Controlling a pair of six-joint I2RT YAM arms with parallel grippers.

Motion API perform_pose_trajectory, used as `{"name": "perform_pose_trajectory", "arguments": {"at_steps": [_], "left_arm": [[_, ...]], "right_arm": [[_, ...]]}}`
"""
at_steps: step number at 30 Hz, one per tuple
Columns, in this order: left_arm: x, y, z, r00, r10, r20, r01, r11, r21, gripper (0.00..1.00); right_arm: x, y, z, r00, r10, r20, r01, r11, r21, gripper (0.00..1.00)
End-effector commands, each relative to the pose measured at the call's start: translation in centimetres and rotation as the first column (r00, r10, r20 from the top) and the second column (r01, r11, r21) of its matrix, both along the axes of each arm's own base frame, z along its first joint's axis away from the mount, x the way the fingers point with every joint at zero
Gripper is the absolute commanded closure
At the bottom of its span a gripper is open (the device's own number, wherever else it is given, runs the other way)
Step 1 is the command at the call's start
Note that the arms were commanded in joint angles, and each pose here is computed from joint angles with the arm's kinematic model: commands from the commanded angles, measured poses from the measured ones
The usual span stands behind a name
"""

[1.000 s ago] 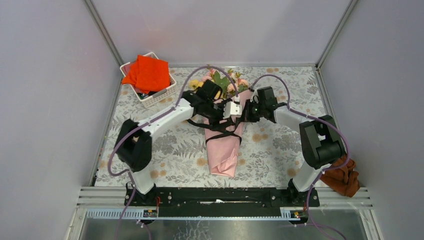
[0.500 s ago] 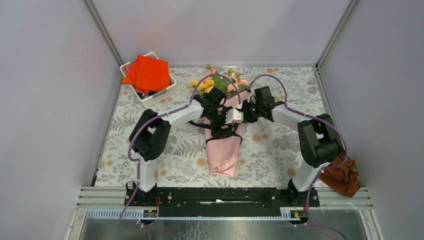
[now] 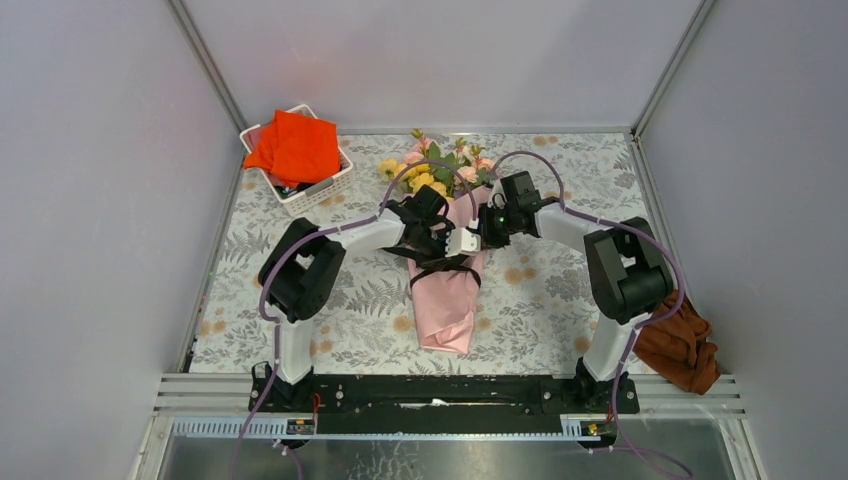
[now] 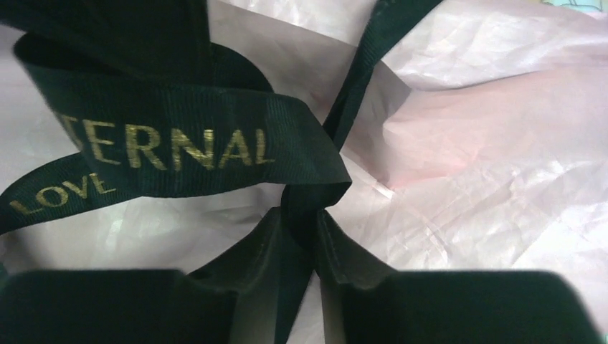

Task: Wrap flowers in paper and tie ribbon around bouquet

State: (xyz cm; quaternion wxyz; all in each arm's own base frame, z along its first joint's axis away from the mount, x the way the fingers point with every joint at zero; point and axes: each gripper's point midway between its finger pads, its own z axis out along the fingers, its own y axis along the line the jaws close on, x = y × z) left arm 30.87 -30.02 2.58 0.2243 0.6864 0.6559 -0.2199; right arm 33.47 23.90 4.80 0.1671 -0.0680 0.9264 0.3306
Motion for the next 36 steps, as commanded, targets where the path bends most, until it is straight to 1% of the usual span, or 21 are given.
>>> {"name": "perform_pose_trajectory", "arguments": {"at_steps": [1, 2, 3, 4, 6, 10, 13, 17, 20, 22, 24, 27, 29, 32, 35, 36], "left_arm": [[1.6, -0.2, 0.4, 0.995, 0.001, 0.097, 0.001, 1.000, -0.026, 0.78], [1.6, -0.2, 0.5, 0.995, 0.004, 0.098, -0.001, 1.000, -0.026, 0.85], [1.6, -0.3, 0.8, 0.995, 0.007, 0.100, -0.003, 0.999, -0.032, 0.95], [1.6, -0.3, 1.2, 0.995, 0.012, 0.101, -0.008, 0.999, -0.040, 1.00], [1.7, -0.7, 2.9, 0.993, 0.028, 0.111, -0.020, 0.997, -0.075, 1.00], [1.4, -1.8, 8.7, 0.990, 0.067, 0.124, -0.043, 0.981, -0.187, 1.00], [1.2, -2.1, 11.6, 0.990, 0.096, 0.105, -0.071, 0.973, -0.218, 1.00], [1.8, -1.8, 13.6, 0.985, 0.142, 0.101, -0.114, 0.963, -0.244, 1.00], [2.8, -1.4, 13.0, 0.976, 0.185, 0.114, -0.154, 0.959, -0.237, 1.00], [3.1, -1.2, 11.8, 0.974, 0.198, 0.110, -0.170, 0.960, -0.223, 1.00], [3.3, -1.1, 10.6, 0.973, 0.209, 0.098, -0.185, 0.959, -0.213, 1.00], [3.9, -1.5, 9.7, 0.966, 0.244, 0.082, -0.221, 0.950, -0.222, 1.00], [4.1, -1.7, 9.0, 0.963, 0.264, 0.060, -0.244, 0.943, -0.225, 1.00], [4.3, -2.1, 8.2, 0.958, 0.283, 0.037, -0.267, 0.935, -0.233, 1.00], [4.5, -2.4, 7.5, 0.955, 0.297, 0.017, -0.285, 0.929, -0.238, 1.00], [4.5, -2.5, 7.5, 0.954, 0.301, 0.013, -0.289, 0.926, -0.242, 1.00]], "right_arm": [[0.3, 0.8, 1.2, 0.999, 0.040, 0.019, -0.041, 0.999, 0.021, 1.00], [0.2, 0.8, 1.2, 0.999, 0.043, 0.019, -0.044, 0.999, 0.019, 1.00], [0.1, 0.7, 1.2, 0.999, 0.045, 0.015, -0.045, 0.999, 0.016, 1.00], [0.1, 0.7, 1.1, 0.999, 0.049, 0.015, -0.049, 0.999, 0.015, 1.00], [0.0, 0.7, 0.9, 0.999, 0.051, 0.007, -0.051, 0.999, 0.010, 1.00], [-0.3, 1.5, 0.6, 0.996, 0.088, -0.014, -0.087, 0.996, 0.017, 1.00], [-0.6, 2.6, 0.5, 0.990, 0.138, -0.027, -0.138, 0.990, 0.022, 1.00], [-2.2, 3.6, 0.9, 0.973, 0.224, -0.059, -0.219, 0.973, 0.077, 1.00], [-4.2, 3.3, 1.2, 0.951, 0.291, -0.102, -0.281, 0.954, 0.103, 1.00], [-5.7, 2.4, 1.2, 0.932, 0.324, -0.161, -0.313, 0.946, 0.087, 0.92], [-6.1, 1.8, 1.6, 0.932, 0.321, -0.171, -0.312, 0.947, 0.078, 0.82], [-5.0, 0.7, 2.7, 0.963, 0.232, -0.137, -0.227, 0.973, 0.048, 0.64], [-3.6, -0.6, 3.5, 0.987, 0.142, -0.081, -0.141, 0.990, 0.009, 0.57], [-1.7, -2.1, 4.4, 1.000, 0.023, 0.008, -0.023, 0.999, -0.031, 0.50], [-0.9, -3.2, 4.5, 0.999, -0.035, 0.041, 0.038, 0.996, -0.079, 0.49], [-0.6, -3.7, 4.6, 0.997, -0.050, 0.060, 0.056, 0.993, -0.104, 0.50]]}}
